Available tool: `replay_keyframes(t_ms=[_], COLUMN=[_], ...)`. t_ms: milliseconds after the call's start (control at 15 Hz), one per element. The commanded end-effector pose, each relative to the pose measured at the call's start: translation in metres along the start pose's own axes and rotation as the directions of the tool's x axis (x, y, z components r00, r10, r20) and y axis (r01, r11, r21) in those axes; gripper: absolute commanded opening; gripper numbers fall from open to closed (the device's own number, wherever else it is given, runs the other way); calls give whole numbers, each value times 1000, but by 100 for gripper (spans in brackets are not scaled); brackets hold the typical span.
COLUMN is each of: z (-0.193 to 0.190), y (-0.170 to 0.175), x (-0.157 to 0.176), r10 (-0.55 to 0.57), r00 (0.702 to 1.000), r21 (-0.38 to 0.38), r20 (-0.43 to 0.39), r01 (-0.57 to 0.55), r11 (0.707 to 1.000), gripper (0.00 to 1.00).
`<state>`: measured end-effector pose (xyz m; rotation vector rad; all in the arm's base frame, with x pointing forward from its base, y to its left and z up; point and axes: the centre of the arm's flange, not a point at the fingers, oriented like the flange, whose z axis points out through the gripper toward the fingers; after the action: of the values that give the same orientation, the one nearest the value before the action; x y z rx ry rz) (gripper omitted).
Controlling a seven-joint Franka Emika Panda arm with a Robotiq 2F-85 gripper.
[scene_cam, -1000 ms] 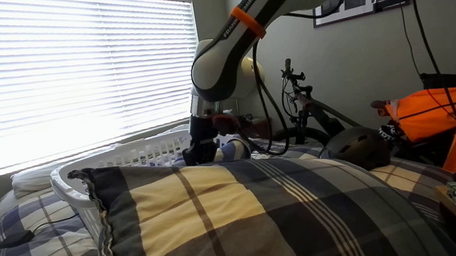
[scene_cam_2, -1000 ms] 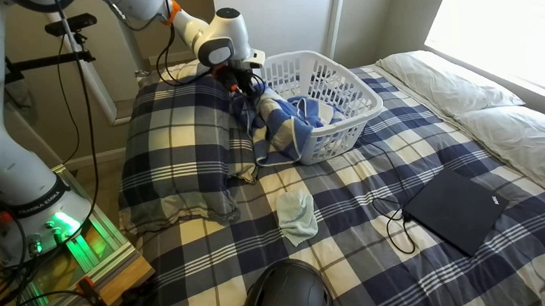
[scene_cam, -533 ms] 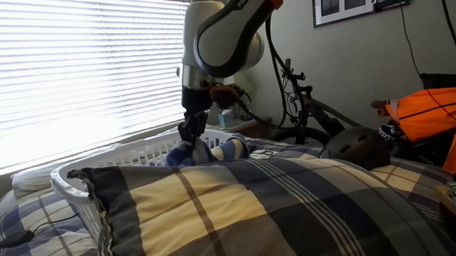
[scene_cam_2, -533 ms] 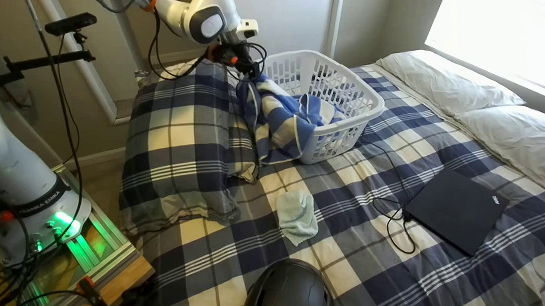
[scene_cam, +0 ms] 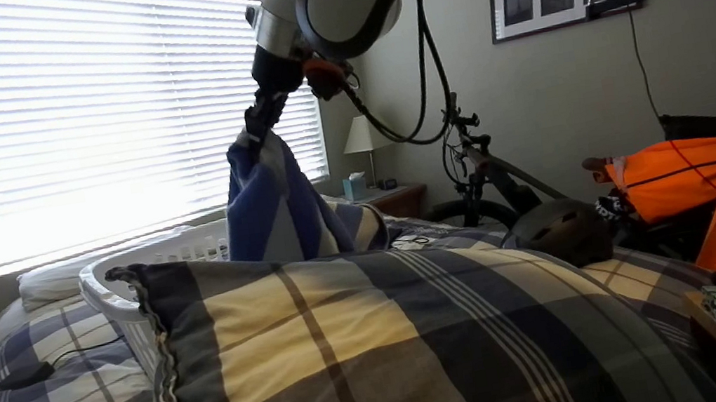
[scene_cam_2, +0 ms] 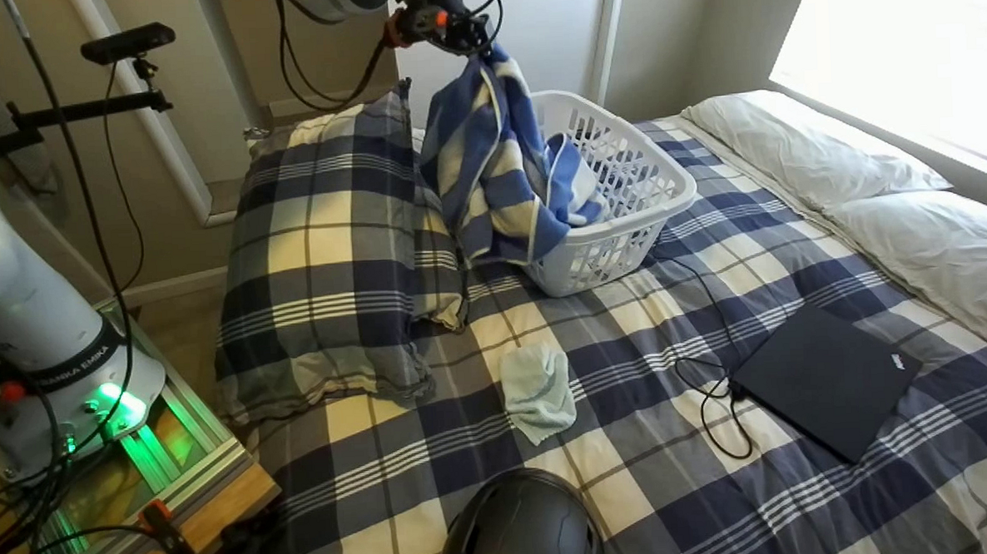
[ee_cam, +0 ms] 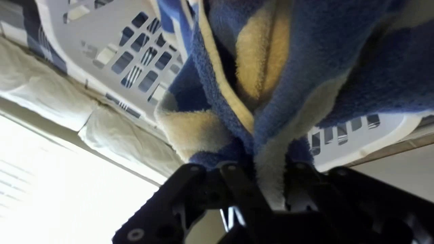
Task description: Put the white and blue towel in the basket.
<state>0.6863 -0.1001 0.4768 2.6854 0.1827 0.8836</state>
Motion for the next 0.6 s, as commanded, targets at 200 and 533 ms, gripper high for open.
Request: replay_keyframes(t_ms=[200,533], z=[-30,-32], y=[14,13], x=[33,35], r10=[-38,-39], r00=[991,989], r21=[-48,-48], r20=[-129,-144], r01=[32,33], r11=[998,998], gripper=[14,14])
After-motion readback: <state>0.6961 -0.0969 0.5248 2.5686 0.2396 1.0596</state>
